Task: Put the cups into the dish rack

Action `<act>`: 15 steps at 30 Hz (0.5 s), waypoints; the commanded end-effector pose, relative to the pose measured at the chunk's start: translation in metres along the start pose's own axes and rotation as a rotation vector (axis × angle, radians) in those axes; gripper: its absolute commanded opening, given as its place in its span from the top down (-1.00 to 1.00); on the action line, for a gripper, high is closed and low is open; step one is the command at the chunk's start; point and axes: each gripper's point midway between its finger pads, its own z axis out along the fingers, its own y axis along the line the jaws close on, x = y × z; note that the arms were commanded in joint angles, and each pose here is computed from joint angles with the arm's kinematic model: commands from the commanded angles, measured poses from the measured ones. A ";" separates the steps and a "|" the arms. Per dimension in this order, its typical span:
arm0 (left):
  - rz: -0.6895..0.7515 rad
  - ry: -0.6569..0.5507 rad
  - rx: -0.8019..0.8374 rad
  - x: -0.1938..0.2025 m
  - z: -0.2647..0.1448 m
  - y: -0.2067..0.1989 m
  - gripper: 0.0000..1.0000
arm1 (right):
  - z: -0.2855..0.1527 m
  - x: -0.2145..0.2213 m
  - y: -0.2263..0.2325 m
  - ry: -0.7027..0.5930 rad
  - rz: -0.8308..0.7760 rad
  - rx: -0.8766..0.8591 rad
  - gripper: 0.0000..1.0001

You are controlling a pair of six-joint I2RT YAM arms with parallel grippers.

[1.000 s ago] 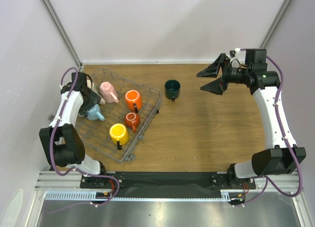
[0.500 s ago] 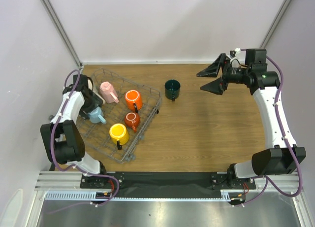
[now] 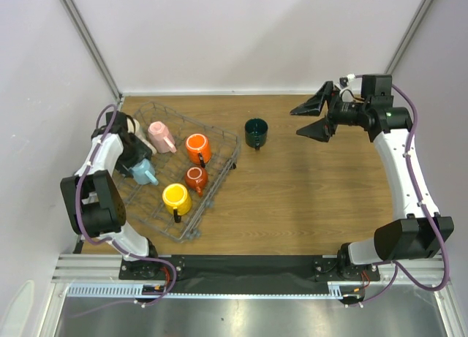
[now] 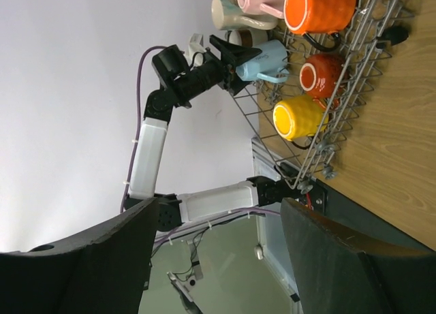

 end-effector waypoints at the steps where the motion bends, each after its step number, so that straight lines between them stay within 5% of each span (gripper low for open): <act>1: 0.004 -0.034 0.085 -0.014 -0.008 -0.015 -0.47 | 0.005 -0.002 0.005 -0.020 -0.040 -0.002 -0.57; 6: 0.007 -0.043 0.114 -0.012 -0.015 -0.017 -0.96 | 0.029 -0.020 -0.020 -0.090 -0.050 0.112 -0.58; 15: 0.028 -0.055 0.154 -0.010 -0.037 -0.017 -1.00 | 0.080 -0.045 -0.070 -0.122 -0.059 0.296 -0.59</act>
